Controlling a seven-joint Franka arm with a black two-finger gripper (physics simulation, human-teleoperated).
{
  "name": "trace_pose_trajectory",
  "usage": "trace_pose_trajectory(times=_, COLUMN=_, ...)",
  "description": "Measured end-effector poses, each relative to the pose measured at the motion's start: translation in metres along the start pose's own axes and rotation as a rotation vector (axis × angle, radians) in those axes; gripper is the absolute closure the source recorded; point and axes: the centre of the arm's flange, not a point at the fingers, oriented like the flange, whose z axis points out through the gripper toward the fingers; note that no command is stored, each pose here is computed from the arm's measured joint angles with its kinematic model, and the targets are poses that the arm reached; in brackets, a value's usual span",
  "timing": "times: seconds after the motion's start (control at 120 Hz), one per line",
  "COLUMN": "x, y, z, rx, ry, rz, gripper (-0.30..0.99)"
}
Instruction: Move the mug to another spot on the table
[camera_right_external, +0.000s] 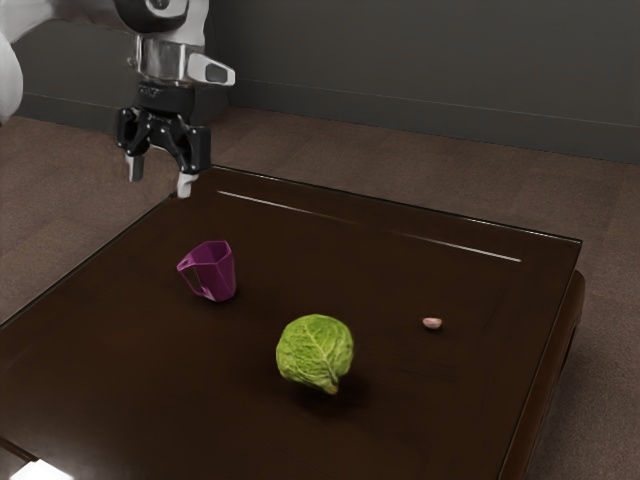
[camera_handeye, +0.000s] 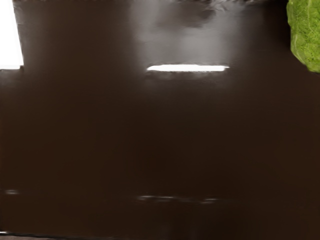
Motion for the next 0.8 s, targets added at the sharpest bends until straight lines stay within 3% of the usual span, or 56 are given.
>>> trace_pose_trajectory(times=0.117, x=0.029, y=-0.011, z=-0.014, rx=0.007, ry=0.207, rz=-0.006, gripper=0.02)
trace_pose_trajectory(times=0.25, x=0.067, y=-0.111, z=-0.013, rx=0.028, ry=0.342, rz=-0.035, gripper=0.02)
trace_pose_trajectory(times=0.333, x=0.068, y=-0.143, z=-0.013, rx=0.055, ry=0.406, rz=0.017, gripper=0.02)
trace_pose_trajectory(times=0.467, x=0.068, y=-0.161, z=-0.013, rx=0.088, ry=0.469, rz=0.082, gripper=0.02)
trace_pose_trajectory(times=0.617, x=0.084, y=-0.160, z=-0.010, rx=0.142, ry=0.500, rz=0.292, gripper=0.02)
trace_pose_trajectory(times=0.8, x=0.131, y=-0.171, z=0.080, rx=0.082, ry=0.425, rz=0.519, gripper=0.02)
